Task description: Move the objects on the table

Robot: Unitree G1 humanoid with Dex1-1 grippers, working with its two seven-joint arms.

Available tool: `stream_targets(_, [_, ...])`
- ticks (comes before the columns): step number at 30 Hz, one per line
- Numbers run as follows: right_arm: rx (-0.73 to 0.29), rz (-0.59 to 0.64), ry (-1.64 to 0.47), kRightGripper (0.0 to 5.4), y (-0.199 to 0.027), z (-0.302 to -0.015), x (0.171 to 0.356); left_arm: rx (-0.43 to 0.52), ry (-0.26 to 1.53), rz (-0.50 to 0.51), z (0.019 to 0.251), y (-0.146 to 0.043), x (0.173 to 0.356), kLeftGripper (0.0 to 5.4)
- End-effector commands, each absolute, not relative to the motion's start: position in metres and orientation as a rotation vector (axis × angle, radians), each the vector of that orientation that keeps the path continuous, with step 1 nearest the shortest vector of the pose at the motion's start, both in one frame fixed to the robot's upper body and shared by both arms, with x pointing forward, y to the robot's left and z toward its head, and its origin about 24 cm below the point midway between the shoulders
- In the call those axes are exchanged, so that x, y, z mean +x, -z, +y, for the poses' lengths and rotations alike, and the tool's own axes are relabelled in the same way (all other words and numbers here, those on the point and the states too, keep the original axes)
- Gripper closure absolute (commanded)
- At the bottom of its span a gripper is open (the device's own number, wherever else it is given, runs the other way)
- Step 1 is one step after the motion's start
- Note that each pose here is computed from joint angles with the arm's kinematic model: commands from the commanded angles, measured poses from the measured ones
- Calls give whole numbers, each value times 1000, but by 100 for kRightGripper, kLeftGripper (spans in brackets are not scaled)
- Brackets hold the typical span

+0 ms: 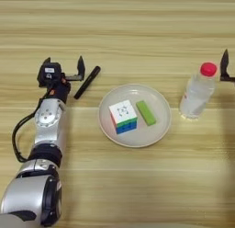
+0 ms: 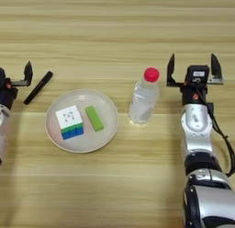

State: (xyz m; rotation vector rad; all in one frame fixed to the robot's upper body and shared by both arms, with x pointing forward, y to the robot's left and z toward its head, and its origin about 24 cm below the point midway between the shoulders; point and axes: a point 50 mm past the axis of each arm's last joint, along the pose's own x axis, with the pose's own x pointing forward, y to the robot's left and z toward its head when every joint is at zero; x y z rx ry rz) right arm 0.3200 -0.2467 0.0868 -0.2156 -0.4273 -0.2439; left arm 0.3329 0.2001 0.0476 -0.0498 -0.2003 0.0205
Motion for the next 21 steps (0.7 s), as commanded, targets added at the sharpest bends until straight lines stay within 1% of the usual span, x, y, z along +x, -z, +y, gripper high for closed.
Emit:
stream_targets(1, [-210, -490, 293, 3, -97, -252, 315, -44, -16, -211, 199, -51, 334, 0])
stream_targets(9, [-221, -580, 285, 3, -119, -254, 309, -43, -16, -212, 198, -51, 334, 0])
stream_targets(16, [-219, -680, 253, 3, -150, -255, 299, -42, -15, -213, 198, -51, 334, 0])
stream_targets(21, [-208, -707, 211, 3, -170, -256, 293, -41, -14, -213, 197, -51, 334, 0])
